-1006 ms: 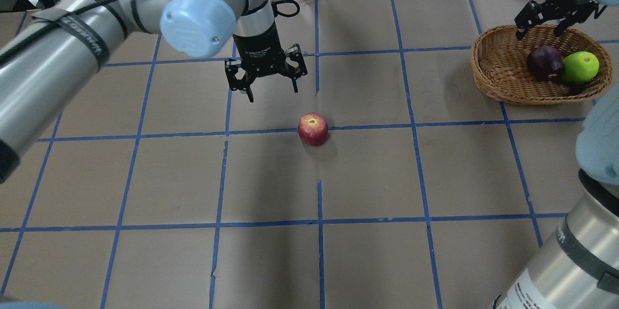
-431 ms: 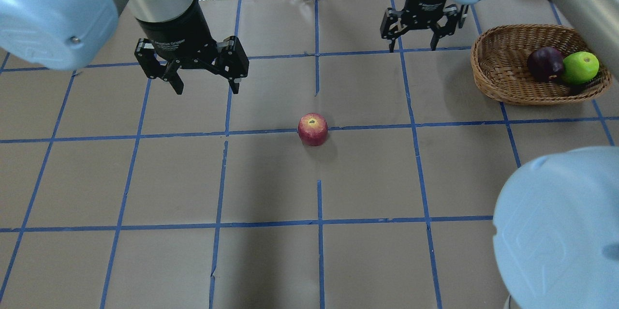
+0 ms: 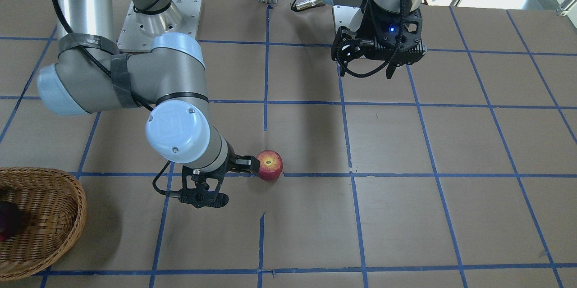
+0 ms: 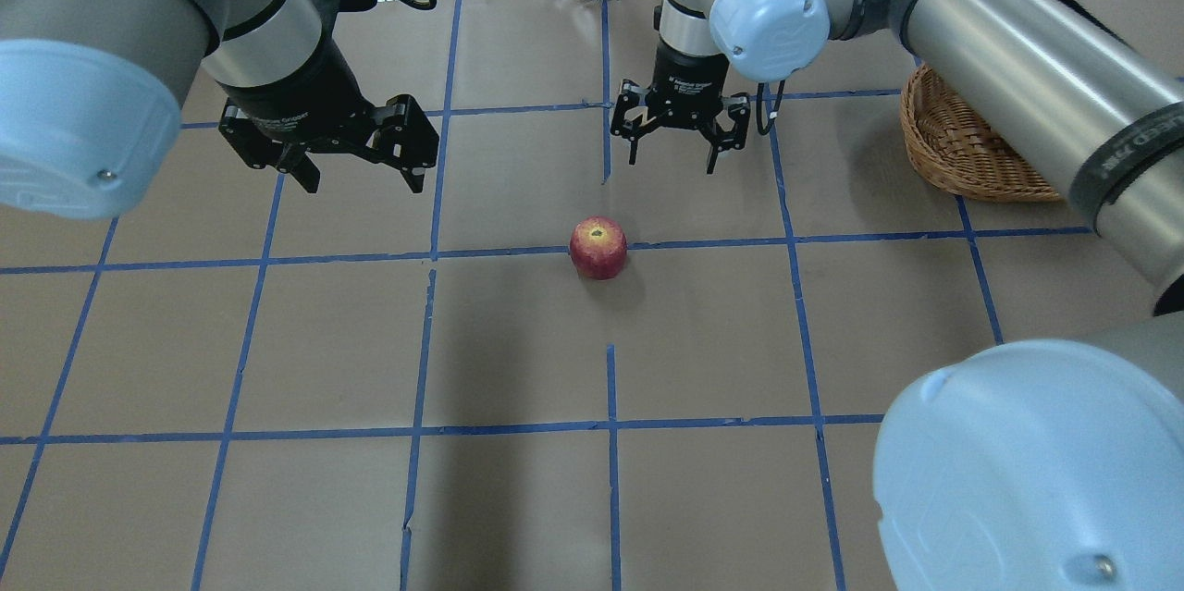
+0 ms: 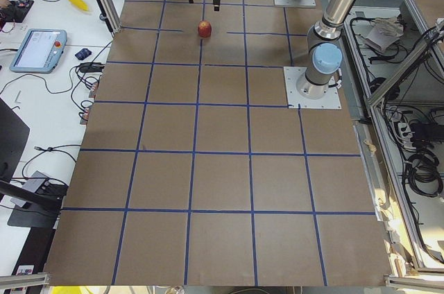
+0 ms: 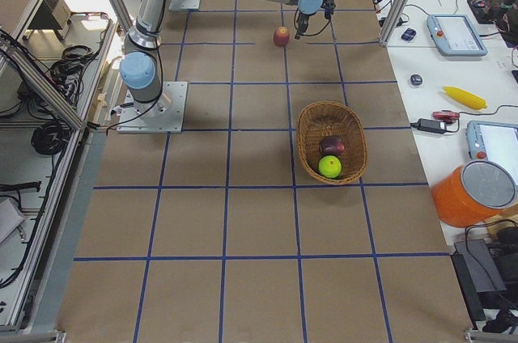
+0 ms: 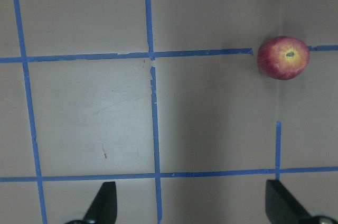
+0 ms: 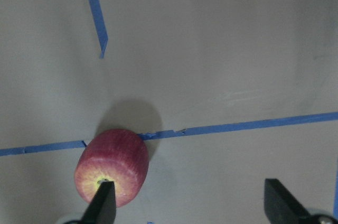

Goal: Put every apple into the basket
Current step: 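Lower the right gripper onto the red apple and close it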

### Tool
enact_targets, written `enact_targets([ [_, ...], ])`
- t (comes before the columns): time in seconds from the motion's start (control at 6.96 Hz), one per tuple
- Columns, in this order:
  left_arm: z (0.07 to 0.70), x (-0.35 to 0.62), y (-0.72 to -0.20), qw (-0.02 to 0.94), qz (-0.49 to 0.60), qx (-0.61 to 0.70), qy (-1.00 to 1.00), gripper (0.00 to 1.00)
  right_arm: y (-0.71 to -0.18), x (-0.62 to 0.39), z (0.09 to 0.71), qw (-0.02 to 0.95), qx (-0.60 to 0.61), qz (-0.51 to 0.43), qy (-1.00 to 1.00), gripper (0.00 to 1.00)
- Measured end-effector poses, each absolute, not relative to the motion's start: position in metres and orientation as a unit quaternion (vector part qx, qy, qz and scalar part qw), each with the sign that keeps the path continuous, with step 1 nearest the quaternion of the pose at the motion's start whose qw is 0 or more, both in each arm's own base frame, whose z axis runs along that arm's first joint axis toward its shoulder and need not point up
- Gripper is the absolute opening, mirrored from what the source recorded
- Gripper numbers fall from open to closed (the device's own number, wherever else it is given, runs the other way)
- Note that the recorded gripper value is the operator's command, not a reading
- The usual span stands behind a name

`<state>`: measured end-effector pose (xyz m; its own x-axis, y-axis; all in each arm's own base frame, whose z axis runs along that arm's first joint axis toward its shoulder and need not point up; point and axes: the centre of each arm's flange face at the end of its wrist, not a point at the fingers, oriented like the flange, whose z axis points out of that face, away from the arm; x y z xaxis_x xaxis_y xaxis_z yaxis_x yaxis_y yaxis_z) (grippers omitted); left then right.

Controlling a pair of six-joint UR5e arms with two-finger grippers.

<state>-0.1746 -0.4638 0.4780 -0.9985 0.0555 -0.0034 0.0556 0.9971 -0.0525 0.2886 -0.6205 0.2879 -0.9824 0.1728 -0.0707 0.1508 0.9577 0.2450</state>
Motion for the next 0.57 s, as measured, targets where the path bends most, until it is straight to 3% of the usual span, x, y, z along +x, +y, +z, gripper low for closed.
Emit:
enact_targets([
  [0.57,0.487,-0.157,-0.477,0.003,-0.019,0.016,1.0,1.0,-0.599,0.363,0.22,0.033,0.103,0.139,0.984,1.0],
])
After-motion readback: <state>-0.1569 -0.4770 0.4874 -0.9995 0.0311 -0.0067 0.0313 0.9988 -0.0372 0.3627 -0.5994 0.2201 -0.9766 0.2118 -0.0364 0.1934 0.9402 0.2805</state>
